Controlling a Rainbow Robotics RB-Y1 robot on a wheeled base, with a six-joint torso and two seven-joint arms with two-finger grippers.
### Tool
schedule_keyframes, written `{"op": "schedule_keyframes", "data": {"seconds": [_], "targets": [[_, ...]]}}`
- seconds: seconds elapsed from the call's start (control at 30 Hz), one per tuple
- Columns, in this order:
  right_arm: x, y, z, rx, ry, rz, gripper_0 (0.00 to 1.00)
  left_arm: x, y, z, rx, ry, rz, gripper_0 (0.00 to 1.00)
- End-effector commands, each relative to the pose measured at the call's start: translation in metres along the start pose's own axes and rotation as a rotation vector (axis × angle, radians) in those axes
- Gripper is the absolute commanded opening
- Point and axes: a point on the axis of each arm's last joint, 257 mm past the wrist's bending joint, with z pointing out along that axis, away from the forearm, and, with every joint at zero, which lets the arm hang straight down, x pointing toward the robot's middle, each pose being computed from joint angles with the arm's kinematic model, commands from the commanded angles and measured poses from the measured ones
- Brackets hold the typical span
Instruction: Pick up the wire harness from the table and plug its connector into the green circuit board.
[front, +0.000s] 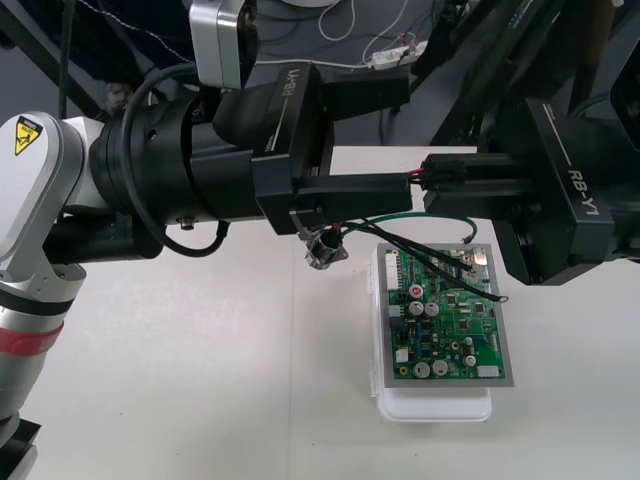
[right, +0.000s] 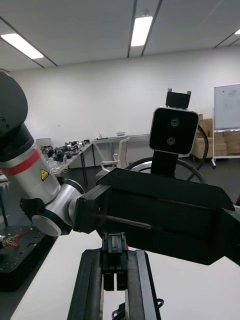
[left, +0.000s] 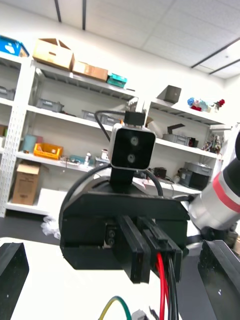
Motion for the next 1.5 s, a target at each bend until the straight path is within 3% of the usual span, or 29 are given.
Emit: {"op": "schedule_keyframes", "data": {"seconds": [0.03,0.93,1.0,1.07,1.17,1.4,1.5], "targets": [[0.004,0.005,-0.003,-0.011,0.035,-0.024,0.00,-0.005,-0.011,0.004,0.027,0.041,0.081,1.00],[0.004,0.006,-0.003,-0.014,0.034,-0.023,0.00,-0.006,-0.014,0.013,0.009,0.072,0.091,1.00],[0.004,0.006,-0.003,-0.012,0.035,-0.026,0.00,-0.007,-0.014,0.014,0.010,0.073,0.093,0.94],[0.004,0.006,-0.003,-0.013,0.035,-0.023,0.00,-0.007,-0.014,0.014,0.010,0.073,0.094,0.76],[0.004,0.006,-0.003,-0.013,0.034,-0.025,0.00,-0.008,-0.014,0.014,0.011,0.073,0.095,0.58],[0.004,0.006,-0.003,-0.013,0.035,-0.027,0.00,-0.007,-0.015,0.014,0.012,0.075,0.097,0.53],[0.004,0.006,-0.003,-0.016,0.034,-0.027,0.00,-0.007,-0.014,0.014,0.011,0.076,0.098,0.45]]}}
